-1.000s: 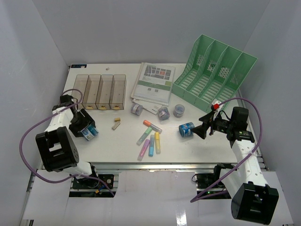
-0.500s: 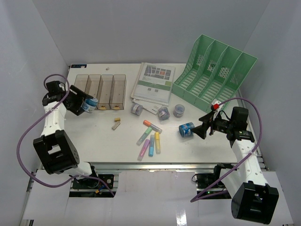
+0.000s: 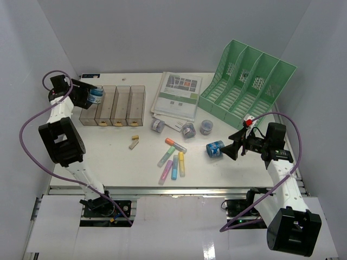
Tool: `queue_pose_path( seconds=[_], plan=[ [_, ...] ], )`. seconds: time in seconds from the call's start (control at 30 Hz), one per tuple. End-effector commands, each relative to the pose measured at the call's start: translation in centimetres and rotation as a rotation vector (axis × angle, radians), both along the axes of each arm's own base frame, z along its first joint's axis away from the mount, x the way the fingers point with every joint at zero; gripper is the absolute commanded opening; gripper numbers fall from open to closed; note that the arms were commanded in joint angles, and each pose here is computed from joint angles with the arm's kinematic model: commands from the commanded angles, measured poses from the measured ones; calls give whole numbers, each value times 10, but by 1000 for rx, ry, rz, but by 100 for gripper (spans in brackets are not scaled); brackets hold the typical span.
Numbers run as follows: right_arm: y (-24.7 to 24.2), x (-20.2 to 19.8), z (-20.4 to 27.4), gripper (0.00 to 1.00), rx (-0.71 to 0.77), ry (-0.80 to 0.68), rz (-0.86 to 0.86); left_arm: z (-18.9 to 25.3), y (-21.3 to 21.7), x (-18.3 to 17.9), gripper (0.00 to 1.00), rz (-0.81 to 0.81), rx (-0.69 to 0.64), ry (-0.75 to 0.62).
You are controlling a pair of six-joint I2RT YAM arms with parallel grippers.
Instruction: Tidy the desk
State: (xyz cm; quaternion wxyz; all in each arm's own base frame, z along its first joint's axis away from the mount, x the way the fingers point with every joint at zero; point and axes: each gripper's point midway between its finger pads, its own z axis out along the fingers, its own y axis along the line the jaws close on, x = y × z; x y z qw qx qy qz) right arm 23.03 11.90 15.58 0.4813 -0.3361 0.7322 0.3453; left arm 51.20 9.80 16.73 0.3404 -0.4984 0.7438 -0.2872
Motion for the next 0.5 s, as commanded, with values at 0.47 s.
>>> queue_pose_path(
  seconds=[0.47],
  plan=[
    [1, 5, 3, 90, 1, -20, 23, -1, 45, 68, 48, 7, 126, -10]
  ],
)
